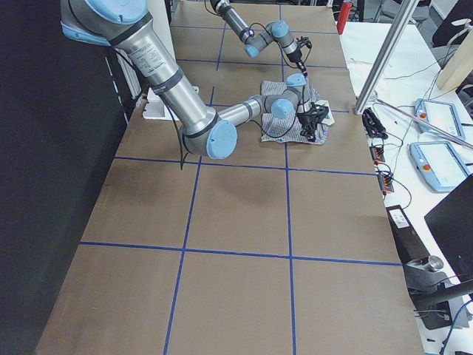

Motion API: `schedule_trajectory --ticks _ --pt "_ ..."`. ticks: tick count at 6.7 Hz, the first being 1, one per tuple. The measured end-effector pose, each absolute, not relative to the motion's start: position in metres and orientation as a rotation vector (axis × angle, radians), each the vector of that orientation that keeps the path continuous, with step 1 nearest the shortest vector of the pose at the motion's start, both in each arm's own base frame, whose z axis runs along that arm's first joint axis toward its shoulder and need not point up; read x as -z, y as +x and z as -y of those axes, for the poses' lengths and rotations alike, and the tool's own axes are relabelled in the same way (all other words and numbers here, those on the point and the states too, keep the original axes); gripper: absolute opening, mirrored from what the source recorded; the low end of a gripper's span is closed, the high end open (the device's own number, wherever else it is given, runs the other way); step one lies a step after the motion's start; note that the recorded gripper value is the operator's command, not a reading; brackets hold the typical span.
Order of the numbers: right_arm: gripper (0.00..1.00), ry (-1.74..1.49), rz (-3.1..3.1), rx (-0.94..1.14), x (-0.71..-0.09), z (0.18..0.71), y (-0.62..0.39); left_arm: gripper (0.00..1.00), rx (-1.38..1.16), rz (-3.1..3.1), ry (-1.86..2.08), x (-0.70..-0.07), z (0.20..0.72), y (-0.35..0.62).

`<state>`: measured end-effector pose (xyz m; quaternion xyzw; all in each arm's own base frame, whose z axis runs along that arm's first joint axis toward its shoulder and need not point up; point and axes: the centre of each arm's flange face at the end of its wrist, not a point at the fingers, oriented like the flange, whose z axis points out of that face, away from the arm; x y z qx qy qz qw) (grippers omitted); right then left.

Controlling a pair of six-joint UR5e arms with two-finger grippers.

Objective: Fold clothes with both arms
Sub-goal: 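Lay the hem down near the collar and open both grippers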

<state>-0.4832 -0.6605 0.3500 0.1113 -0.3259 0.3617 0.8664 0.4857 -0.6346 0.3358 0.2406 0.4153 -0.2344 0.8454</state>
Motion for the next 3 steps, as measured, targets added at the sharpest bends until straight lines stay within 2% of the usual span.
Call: schedule_trajectory --ticks 1,2,3 --pt "0.0 0.235 0.682 -0.757 -0.3502 0.6622 -0.4816 0.09 0.495 -0.883 0.511 -0.3305 0.6359 0.487" --pt "0.19 0.237 0.684 -0.755 -0.348 0.6631 -0.4817 0.24 0.494 -0.887 0.512 -0.3275 0.6363 0.4883" --pt "0.49 0.239 0.688 -0.755 -0.3448 0.664 -0.482 0.35 0.491 -0.888 0.51 -0.3277 0.6354 0.4903"
